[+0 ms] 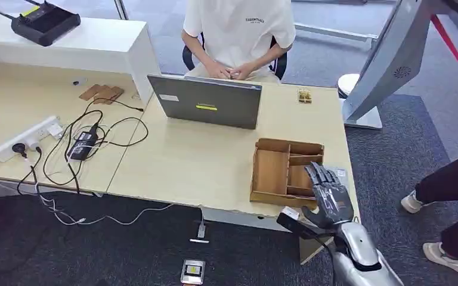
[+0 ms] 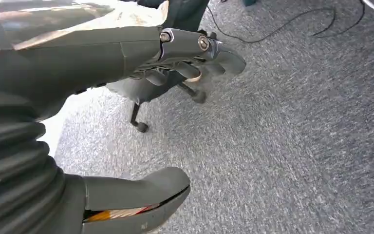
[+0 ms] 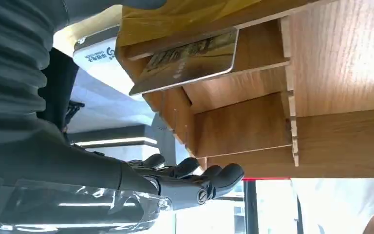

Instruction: Pass the card to the sensor for recognition and then transmit it.

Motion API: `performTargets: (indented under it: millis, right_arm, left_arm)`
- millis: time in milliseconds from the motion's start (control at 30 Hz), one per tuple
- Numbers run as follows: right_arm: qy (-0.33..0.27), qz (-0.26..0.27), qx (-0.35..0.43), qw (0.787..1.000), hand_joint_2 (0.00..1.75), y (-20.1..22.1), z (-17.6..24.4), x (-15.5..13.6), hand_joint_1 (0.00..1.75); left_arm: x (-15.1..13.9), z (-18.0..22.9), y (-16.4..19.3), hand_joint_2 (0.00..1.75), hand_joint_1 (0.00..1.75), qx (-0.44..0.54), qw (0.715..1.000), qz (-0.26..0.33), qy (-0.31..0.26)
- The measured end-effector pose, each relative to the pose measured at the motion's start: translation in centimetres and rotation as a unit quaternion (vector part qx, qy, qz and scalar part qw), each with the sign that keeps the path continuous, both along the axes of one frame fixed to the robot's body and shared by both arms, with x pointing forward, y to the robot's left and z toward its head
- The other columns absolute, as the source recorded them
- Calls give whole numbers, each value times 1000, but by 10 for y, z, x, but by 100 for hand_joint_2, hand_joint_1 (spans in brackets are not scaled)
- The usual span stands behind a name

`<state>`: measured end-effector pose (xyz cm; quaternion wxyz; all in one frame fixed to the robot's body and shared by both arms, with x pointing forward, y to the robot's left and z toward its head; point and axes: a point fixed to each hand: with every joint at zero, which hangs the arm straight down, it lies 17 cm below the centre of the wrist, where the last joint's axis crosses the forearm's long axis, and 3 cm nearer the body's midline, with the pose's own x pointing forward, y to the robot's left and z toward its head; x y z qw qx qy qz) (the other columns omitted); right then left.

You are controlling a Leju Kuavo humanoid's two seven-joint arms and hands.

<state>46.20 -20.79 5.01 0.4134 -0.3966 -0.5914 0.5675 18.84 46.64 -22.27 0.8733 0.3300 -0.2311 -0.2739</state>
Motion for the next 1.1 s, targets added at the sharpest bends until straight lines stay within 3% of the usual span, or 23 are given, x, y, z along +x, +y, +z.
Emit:
performTargets:
  millis: [733, 767, 800, 833, 900, 933, 967, 1067, 1100]
  right_arm:
    - [18, 57, 13, 998, 175, 35, 7, -15, 0]
    - [18, 58, 13, 998, 175, 35, 7, -15, 45]
    - [18, 58, 12, 998, 175, 35, 7, -16, 120]
    - [19, 58, 12, 998, 175, 35, 6, -16, 155]
    - [19, 58, 12, 998, 175, 35, 6, -16, 131]
    - [20, 58, 13, 998, 175, 35, 6, -16, 58]
    - [23, 58, 12, 998, 175, 35, 5, -16, 21]
    - [27, 57, 12, 998, 175, 35, 3, -16, 26]
    - [29, 57, 12, 998, 175, 35, 3, -16, 40]
  left_arm:
    - [3, 1, -1, 175, 0, -1, 1000, -3, -2]
    - [2, 1, 0, 175, 0, -1, 1000, -3, -2]
    - [2, 1, 0, 175, 0, -1, 1000, -3, -2]
    - [2, 1, 0, 175, 0, -1, 1000, -3, -2]
    - [2, 1, 0, 175, 0, -1, 1000, -1, -3]
    - [2, 1, 1, 175, 0, -1, 1000, 0, -3]
    - [2, 1, 0, 175, 0, -1, 1000, 0, -3]
    - [2, 1, 1, 175, 0, -1, 1000, 0, -4]
    - [2, 1, 1, 175, 0, -1, 1000, 0, -5]
